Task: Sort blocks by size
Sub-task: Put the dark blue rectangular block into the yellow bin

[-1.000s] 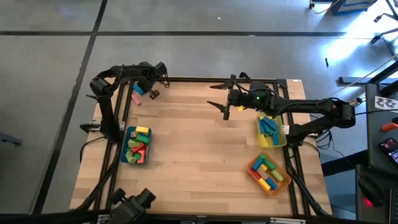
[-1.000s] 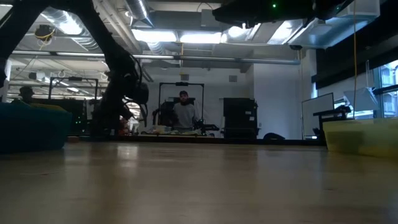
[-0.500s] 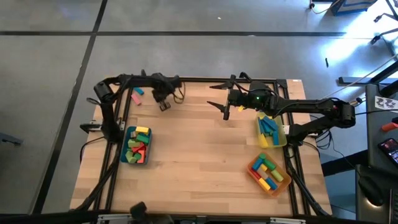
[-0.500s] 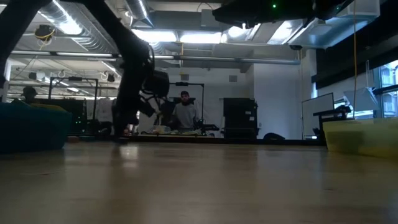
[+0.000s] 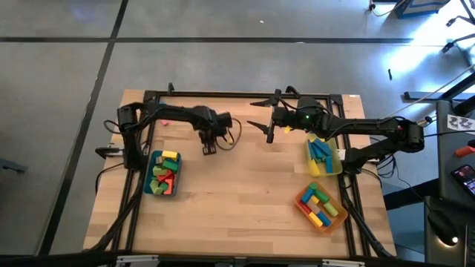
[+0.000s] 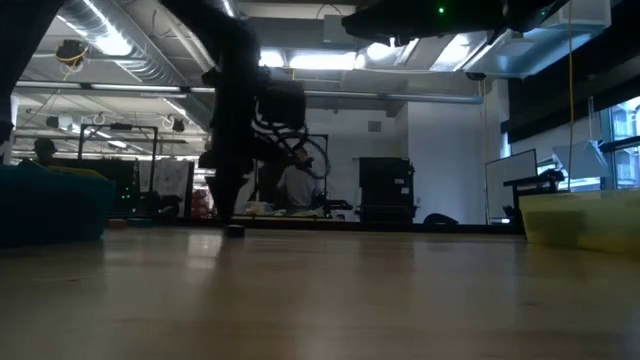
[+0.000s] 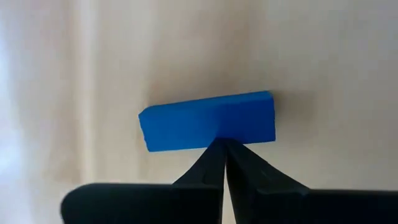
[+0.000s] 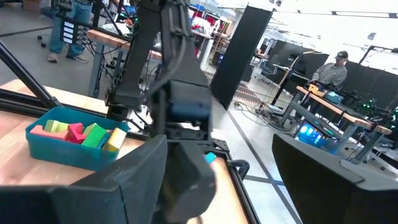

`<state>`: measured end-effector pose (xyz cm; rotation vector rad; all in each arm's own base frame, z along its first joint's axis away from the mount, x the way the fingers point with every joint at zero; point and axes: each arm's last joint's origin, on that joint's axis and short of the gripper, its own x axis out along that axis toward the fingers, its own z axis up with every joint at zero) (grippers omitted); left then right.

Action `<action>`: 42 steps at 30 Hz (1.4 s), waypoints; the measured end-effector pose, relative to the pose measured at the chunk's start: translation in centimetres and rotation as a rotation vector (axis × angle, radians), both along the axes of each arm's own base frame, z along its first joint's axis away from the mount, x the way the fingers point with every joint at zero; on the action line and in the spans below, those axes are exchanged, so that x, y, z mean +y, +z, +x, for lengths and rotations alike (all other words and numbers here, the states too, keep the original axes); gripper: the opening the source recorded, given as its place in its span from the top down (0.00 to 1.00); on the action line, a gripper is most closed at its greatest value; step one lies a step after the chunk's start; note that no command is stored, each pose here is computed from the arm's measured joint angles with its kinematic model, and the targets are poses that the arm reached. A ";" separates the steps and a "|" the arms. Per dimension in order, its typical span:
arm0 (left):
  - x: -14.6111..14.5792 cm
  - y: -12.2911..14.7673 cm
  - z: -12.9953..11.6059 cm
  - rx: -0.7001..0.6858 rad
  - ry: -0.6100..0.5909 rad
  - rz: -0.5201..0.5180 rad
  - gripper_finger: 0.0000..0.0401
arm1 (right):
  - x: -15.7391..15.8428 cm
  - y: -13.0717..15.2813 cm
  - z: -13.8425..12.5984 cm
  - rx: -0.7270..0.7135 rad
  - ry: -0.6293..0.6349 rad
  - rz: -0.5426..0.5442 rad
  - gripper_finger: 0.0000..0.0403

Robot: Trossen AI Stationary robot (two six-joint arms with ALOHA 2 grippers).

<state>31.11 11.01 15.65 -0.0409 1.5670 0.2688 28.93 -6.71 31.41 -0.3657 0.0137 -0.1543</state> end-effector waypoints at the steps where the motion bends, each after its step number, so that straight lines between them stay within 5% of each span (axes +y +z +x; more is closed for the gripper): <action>1: -0.5 0.2 0.4 -0.006 -0.025 -0.007 1.00 | 0.0 0.0 0.0 0.001 0.000 0.000 0.27; 6: -2.6 2.7 1.6 0.003 -0.104 0.032 1.00 | 0.0 -0.2 0.0 0.017 0.000 0.003 0.27; 15: -3.8 5.0 1.6 -0.009 -0.478 0.077 0.96 | -0.1 -0.3 0.0 0.036 -0.043 0.001 0.27; 24: -3.4 3.5 1.6 0.011 -0.692 0.101 0.70 | -0.1 -0.4 0.0 0.047 -0.049 0.003 0.27; 32: -3.5 2.1 1.2 0.010 -0.737 0.111 0.50 | -0.1 -0.5 0.0 0.051 -0.049 0.004 0.27; 42: -2.8 0.2 0.5 -0.005 -0.795 0.136 0.48 | -0.1 -0.5 0.0 0.050 -0.049 0.004 0.27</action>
